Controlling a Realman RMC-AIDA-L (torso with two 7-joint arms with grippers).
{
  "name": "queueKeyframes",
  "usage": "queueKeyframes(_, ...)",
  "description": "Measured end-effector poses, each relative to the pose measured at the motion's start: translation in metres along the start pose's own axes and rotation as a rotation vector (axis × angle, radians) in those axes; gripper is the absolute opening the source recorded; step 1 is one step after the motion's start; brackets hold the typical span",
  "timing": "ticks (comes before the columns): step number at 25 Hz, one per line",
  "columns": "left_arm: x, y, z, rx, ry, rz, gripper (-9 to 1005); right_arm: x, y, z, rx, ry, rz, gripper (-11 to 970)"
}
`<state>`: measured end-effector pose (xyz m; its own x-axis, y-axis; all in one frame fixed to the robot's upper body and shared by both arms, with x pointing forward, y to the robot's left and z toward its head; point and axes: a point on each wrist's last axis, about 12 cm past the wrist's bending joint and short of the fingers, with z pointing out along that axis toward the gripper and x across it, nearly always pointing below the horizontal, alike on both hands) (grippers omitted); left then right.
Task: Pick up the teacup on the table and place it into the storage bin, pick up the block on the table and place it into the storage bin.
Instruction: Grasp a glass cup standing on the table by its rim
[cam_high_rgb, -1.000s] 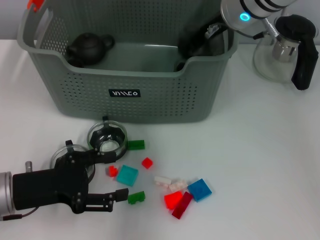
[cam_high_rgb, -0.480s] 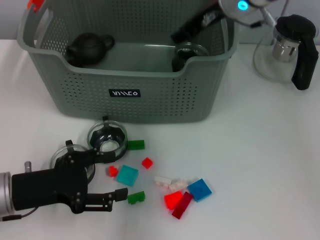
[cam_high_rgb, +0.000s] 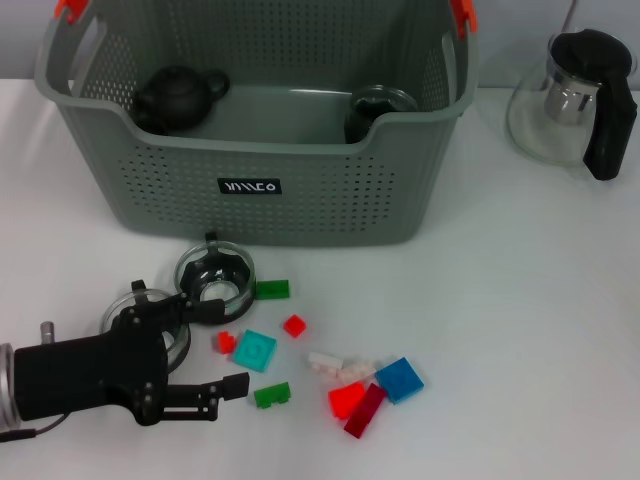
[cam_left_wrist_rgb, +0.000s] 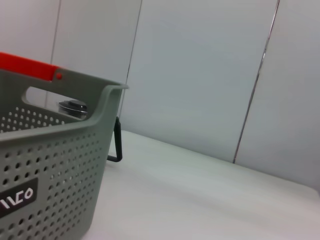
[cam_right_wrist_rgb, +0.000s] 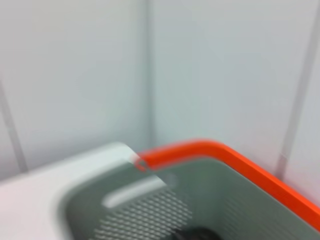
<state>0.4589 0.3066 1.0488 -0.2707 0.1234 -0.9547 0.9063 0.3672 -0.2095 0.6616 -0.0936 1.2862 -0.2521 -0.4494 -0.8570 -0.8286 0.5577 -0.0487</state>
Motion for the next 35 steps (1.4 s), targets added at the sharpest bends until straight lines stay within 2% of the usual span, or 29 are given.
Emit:
queueKeyframes(4, -0.001, 0.000, -0.002, -0.005, -0.011, -0.001, 885, 0.014, 0.012, -0.024, -0.121, -0.103, -0.017, 831)
queueKeyframes(8, -0.001, 0.000, -0.004, -0.016, -0.022, -0.002, 885, 0.043, 0.021, -0.036, -0.228, -0.124, -0.039, 871)
queueKeyframes(10, -0.003, 0.002, -0.006, -0.027, -0.030, 0.000, 885, 0.060, 0.026, -0.041, -0.285, -0.103, -0.062, 874)
queueKeyframes(11, -0.004, 0.003, -0.008, -0.036, -0.033, 0.003, 885, 0.077, 0.031, -0.043, -0.331, -0.075, -0.082, 876)
queueKeyframes(12, -0.004, 0.003, -0.008, -0.036, -0.033, 0.003, 884, 0.077, 0.031, -0.043, -0.331, -0.075, -0.082, 877)
queueKeyframes(17, -0.008, 0.008, -0.015, -0.059, -0.018, 0.026, 884, 0.115, 0.049, -0.045, -0.442, 0.015, -0.137, 873)
queueKeyframes(20, -0.011, 0.012, -0.021, -0.088, 0.012, 0.035, 884, 0.132, 0.055, -0.043, -0.469, 0.064, -0.129, 868)
queueKeyframes(28, -0.028, 0.027, -0.050, -0.186, 0.195, -0.016, 883, 0.149, 0.056, -0.041, -0.485, 0.095, -0.076, 868)
queueKeyframes(31, -0.042, 0.032, -0.062, -0.237, 0.286, -0.021, 883, 0.150, 0.055, -0.040, -0.478, 0.096, -0.065, 868)
queueKeyframes(35, -0.051, 0.036, -0.066, -0.269, 0.307, -0.013, 882, 0.153, 0.052, -0.037, -0.466, 0.095, -0.048, 868)
